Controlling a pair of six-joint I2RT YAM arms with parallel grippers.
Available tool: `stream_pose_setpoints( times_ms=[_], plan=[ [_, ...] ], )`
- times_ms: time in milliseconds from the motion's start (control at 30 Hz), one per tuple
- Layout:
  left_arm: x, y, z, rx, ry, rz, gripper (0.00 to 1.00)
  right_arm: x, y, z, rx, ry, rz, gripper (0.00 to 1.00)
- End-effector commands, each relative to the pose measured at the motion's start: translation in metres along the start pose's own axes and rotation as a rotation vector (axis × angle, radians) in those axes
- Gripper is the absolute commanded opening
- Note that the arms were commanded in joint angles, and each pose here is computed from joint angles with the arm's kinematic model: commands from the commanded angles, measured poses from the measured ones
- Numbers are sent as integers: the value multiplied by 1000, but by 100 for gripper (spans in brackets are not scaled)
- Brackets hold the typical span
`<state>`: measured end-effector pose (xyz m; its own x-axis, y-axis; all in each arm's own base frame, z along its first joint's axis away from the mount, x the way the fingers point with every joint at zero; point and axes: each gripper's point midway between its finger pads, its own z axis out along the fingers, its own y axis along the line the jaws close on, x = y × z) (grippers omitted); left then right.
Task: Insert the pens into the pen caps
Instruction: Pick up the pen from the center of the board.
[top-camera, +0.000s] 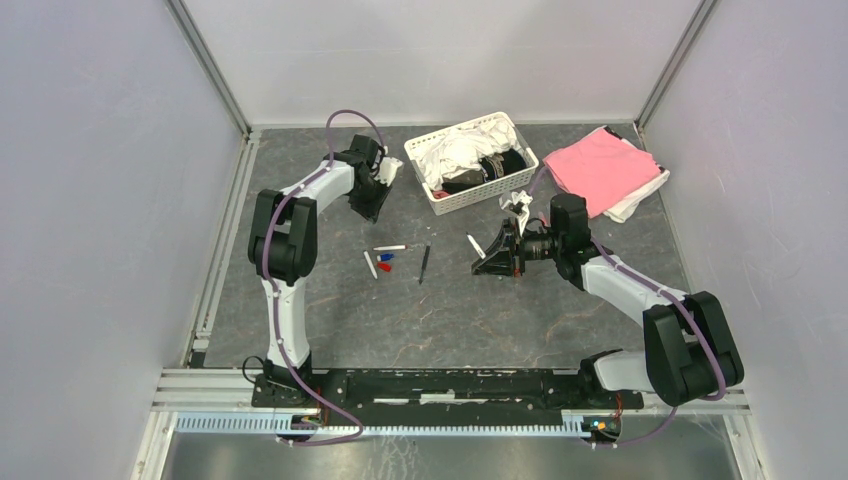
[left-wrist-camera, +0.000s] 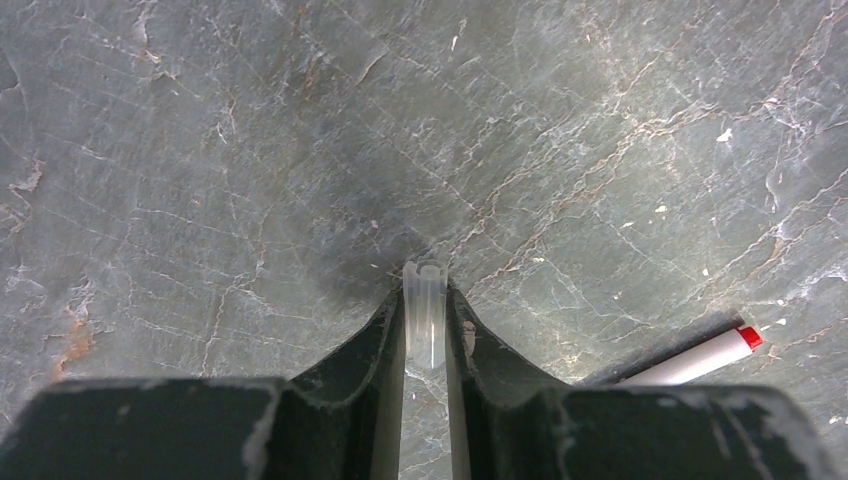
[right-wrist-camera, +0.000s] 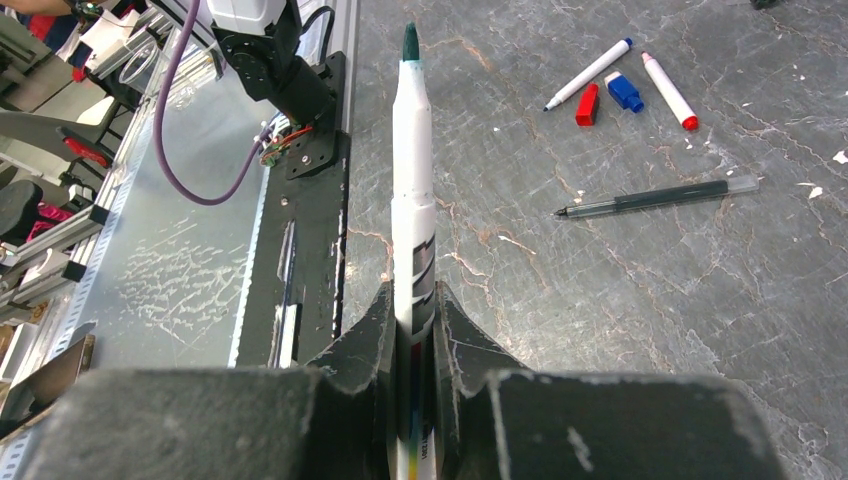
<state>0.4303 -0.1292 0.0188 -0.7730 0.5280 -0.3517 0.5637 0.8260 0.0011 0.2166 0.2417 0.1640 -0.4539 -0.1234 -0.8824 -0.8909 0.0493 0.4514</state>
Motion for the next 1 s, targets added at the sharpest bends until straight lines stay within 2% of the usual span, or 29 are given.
stream_pose_setpoints(
  times_ms=[0, 267, 467, 767, 967],
  plan=[
    [-5, -3, -1, 30, -20, -11, 24, -17, -1, 0, -13, -17, -66, 0],
    [-5, -9, -2, 50, -32, -40, 20, -17, -1, -1, -15, -16, -63, 0],
    [-3, -17, -5, 69, -59, -93, 21, -17, -1, 0, -11, -16, -63, 0],
    [0, -21, -6, 67, -70, -166, 39, -15, -7, -3, 10, -7, -59, 0],
    [1, -20, -14, 49, -83, -178, 42, -15, -9, -4, 15, -5, -48, 0]
  ],
)
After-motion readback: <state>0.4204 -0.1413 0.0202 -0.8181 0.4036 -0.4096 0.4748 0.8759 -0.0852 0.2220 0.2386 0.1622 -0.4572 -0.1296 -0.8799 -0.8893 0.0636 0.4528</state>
